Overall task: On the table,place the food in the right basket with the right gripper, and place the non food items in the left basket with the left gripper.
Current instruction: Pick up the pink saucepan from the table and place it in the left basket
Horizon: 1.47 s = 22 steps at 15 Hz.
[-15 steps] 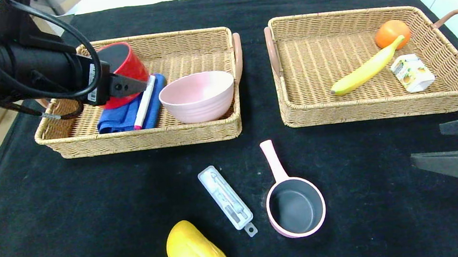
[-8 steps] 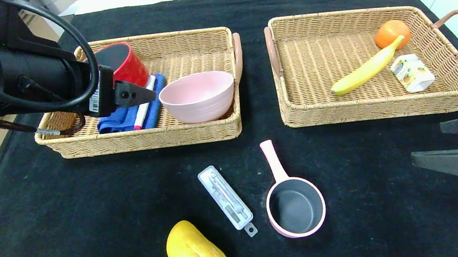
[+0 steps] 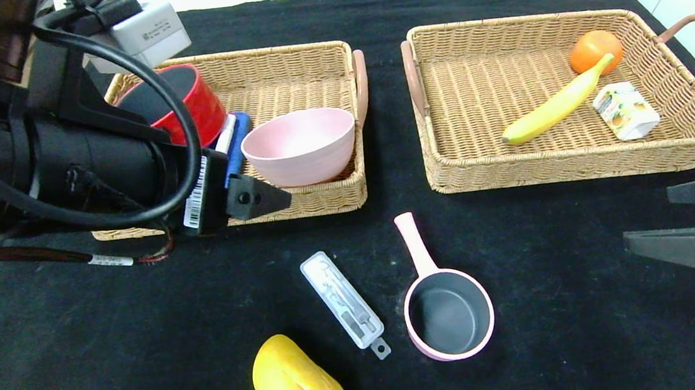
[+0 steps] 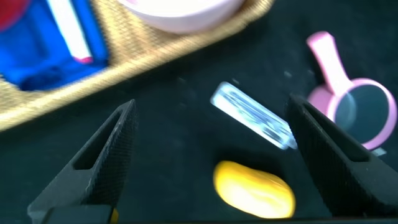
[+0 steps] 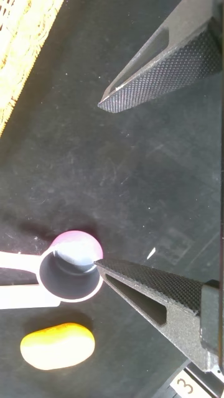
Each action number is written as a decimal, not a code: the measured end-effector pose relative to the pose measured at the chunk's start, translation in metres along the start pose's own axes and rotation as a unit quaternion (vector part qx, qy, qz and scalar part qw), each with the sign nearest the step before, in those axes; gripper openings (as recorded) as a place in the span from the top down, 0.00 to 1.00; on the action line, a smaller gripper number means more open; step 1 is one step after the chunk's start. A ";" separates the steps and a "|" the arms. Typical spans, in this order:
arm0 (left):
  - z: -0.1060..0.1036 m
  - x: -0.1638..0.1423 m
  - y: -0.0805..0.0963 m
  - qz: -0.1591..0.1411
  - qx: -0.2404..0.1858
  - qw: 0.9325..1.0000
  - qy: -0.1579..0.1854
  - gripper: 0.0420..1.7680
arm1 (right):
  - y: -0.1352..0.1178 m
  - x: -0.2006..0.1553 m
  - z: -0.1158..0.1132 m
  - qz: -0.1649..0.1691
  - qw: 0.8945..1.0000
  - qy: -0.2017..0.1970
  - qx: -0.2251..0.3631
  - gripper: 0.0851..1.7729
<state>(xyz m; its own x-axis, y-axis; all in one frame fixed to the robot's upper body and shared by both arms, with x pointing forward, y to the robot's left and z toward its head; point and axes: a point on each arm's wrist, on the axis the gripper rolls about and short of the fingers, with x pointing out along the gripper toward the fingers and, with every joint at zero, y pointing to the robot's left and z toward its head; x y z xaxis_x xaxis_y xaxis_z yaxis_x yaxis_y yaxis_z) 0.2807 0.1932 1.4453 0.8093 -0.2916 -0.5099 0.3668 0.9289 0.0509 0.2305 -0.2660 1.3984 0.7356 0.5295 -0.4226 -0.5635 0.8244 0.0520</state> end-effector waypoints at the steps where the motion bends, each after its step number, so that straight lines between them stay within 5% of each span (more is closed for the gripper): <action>1: -0.003 0.001 -0.007 -0.011 0.002 1.000 0.006 0.04 | 0.000 0.000 0.000 0.000 1.000 0.000 0.000 0.04; 11: -0.032 0.031 -0.061 -0.074 0.040 0.993 0.081 0.03 | 0.000 -0.002 0.001 0.000 1.000 -0.004 -0.001 0.04; 22: -0.048 0.078 -0.090 -0.069 0.048 0.986 0.141 0.03 | 0.001 -0.006 0.002 -0.001 1.000 -0.012 -0.002 0.04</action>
<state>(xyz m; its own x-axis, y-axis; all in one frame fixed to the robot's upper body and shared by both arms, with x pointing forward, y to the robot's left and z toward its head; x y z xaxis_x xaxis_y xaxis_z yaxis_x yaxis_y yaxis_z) 0.2887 0.0978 1.3598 0.5935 -0.3263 -0.7357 0.5176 0.8548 0.0385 0.2261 -0.2684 1.4027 0.7456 0.5328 -0.4002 -0.5636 0.8247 0.0481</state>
